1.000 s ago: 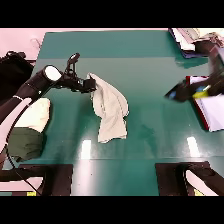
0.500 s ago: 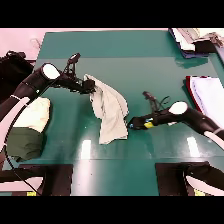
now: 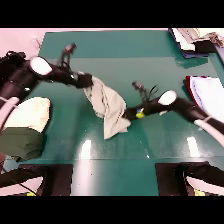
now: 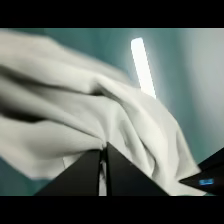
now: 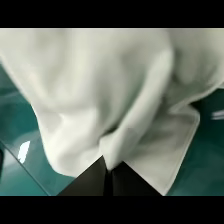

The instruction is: Fold the shirts.

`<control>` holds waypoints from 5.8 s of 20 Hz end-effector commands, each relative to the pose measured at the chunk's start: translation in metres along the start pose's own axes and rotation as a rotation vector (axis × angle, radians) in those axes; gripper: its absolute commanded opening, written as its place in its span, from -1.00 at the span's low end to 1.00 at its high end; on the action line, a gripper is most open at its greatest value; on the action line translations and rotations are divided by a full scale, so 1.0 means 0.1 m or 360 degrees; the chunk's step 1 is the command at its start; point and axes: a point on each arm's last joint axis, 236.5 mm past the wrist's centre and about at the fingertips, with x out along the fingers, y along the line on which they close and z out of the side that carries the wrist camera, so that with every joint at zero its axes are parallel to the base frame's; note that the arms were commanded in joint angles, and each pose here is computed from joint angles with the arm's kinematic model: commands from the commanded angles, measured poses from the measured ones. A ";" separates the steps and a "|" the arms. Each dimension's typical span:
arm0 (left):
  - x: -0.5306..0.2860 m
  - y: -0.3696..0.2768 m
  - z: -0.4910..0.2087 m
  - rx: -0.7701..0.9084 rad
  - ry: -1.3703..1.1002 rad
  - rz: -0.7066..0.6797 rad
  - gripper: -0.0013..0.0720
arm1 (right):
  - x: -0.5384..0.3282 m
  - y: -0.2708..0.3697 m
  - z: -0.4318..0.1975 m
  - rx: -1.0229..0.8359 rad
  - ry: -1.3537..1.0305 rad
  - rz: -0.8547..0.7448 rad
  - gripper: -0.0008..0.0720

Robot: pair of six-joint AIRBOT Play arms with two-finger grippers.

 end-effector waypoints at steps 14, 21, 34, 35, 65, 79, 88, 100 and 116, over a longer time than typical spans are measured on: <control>-1.29 -0.85 0.09 0.0524 -0.0124 -0.0124 -0.89 | -2.34 0.69 0.60 -0.0432 -0.0496 -0.0310 -0.95; -0.15 -0.41 -1.59 0.0397 0.0632 -0.0153 -0.88 | -1.54 -0.13 0.32 -0.0247 -0.0141 -0.0484 -0.95; -0.47 0.12 -0.89 0.0064 0.0380 0.0012 0.54 | -1.46 -0.21 0.36 -0.0229 -0.0168 -0.0489 -0.95; -0.40 0.06 -0.98 0.0043 0.0403 -0.0027 0.54 | -1.47 -0.21 0.37 -0.0230 -0.0177 -0.0490 -0.94; -4.46 -1.15 0.61 0.0701 -0.1322 0.0563 -0.89 | -4.94 0.79 0.47 -0.0384 -0.1480 -0.1233 -0.94; -1.19 0.17 -0.23 0.0418 0.0184 0.0371 -0.89 | -2.78 -0.85 0.76 0.0223 -0.0361 -0.0646 -0.95; -0.20 1.42 0.01 0.0229 0.0138 0.0649 -0.89 | -1.73 -1.86 1.07 0.0395 -0.0240 -0.0664 -0.95; -2.35 0.07 0.53 0.0471 -0.0485 0.0602 -0.89 | -3.12 -0.48 0.98 -0.0101 -0.0795 -0.0794 -0.95; -1.69 0.18 0.08 0.0289 -0.0003 0.0419 -0.89 | -2.88 -0.96 0.44 0.0283 -0.0353 -0.0784 -0.95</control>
